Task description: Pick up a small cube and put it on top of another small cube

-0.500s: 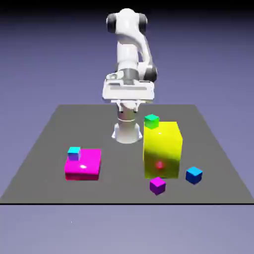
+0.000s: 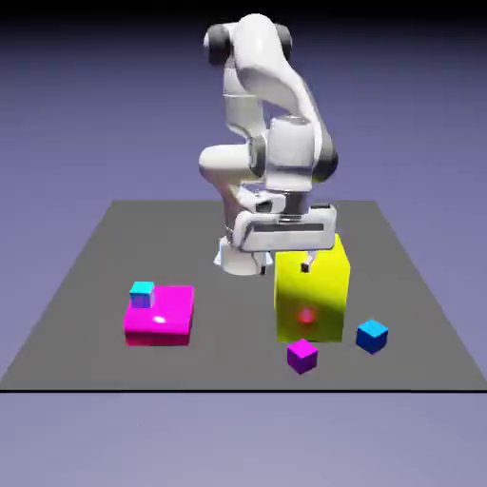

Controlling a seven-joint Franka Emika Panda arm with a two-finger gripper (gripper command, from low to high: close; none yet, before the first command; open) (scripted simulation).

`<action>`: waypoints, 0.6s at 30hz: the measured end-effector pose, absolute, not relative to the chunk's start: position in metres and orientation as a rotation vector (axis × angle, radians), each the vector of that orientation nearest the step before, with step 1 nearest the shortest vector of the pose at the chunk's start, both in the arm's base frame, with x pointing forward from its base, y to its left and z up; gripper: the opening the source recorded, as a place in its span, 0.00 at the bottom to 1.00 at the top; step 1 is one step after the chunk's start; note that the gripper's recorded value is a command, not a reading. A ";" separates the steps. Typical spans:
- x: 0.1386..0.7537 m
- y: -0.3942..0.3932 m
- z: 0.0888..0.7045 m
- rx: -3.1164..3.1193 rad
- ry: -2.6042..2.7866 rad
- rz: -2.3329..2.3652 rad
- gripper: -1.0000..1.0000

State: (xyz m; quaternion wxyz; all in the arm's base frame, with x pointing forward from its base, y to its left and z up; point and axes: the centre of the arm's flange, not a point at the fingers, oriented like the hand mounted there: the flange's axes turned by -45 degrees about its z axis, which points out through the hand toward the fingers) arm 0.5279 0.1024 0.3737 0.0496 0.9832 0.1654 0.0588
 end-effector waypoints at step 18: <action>0.590 0.189 0.220 2.686 0.731 -0.849 0.50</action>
